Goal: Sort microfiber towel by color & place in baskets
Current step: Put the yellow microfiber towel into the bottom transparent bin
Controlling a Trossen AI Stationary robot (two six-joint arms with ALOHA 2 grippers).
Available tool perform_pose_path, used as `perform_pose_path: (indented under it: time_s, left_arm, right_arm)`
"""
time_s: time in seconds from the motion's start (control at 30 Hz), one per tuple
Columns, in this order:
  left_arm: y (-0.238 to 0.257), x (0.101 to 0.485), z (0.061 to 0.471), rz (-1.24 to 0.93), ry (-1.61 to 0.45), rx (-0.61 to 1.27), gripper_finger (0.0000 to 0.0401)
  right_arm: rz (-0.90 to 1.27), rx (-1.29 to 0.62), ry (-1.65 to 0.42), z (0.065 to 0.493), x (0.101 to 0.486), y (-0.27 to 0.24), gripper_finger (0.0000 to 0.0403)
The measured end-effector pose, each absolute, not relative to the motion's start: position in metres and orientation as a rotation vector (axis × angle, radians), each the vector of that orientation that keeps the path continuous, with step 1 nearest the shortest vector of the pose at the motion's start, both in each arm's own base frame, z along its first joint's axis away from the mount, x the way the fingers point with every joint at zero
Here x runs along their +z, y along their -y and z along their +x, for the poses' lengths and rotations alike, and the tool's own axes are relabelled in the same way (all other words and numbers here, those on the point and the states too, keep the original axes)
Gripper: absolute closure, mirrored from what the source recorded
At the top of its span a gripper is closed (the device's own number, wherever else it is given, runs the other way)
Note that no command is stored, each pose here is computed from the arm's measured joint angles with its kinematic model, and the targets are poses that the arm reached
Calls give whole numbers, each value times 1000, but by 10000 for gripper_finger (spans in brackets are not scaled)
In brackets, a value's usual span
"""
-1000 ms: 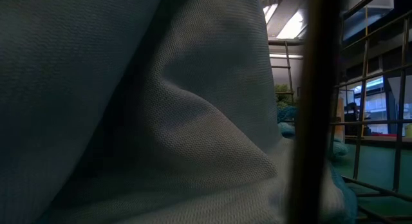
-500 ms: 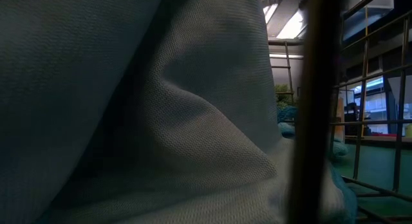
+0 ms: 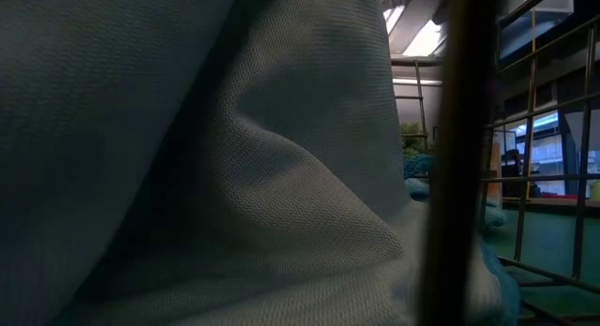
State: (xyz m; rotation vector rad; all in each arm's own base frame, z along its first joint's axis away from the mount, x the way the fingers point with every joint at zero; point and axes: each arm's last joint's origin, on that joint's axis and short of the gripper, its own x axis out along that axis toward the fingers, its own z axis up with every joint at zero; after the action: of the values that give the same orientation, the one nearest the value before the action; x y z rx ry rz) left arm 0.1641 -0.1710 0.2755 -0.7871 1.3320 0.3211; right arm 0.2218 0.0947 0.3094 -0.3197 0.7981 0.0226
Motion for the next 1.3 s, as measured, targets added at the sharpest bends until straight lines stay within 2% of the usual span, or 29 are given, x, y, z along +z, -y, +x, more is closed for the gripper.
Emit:
perform_pose_path:
  time_s: [0.3, 0.43, 0.8, 1.0, 1.13, 1.3]
  left_arm:
    - [202, 227, 185, -758, -1618, 363, 392]
    - [207, 216, 187, -748, -1678, 383, 388]
    - [197, 215, 197, -810, -1681, 441, 301]
    - [196, 219, 198, -850, -1856, 291, 284]
    - [192, 229, 195, -861, -1831, 253, 286]
    - [184, 244, 192, -831, -1637, 265, 286]
  right_arm:
    - [-310, 47, -804, 222, 309, -95, 210]
    - [-310, 47, -804, 222, 309, -95, 210]
    - [-310, 47, -804, 222, 309, -95, 210]
    - [-310, 46, -803, 222, 309, -95, 210]
    - [-310, 46, -803, 222, 309, -95, 210]
    - [-311, 46, -802, 222, 309, -95, 210]
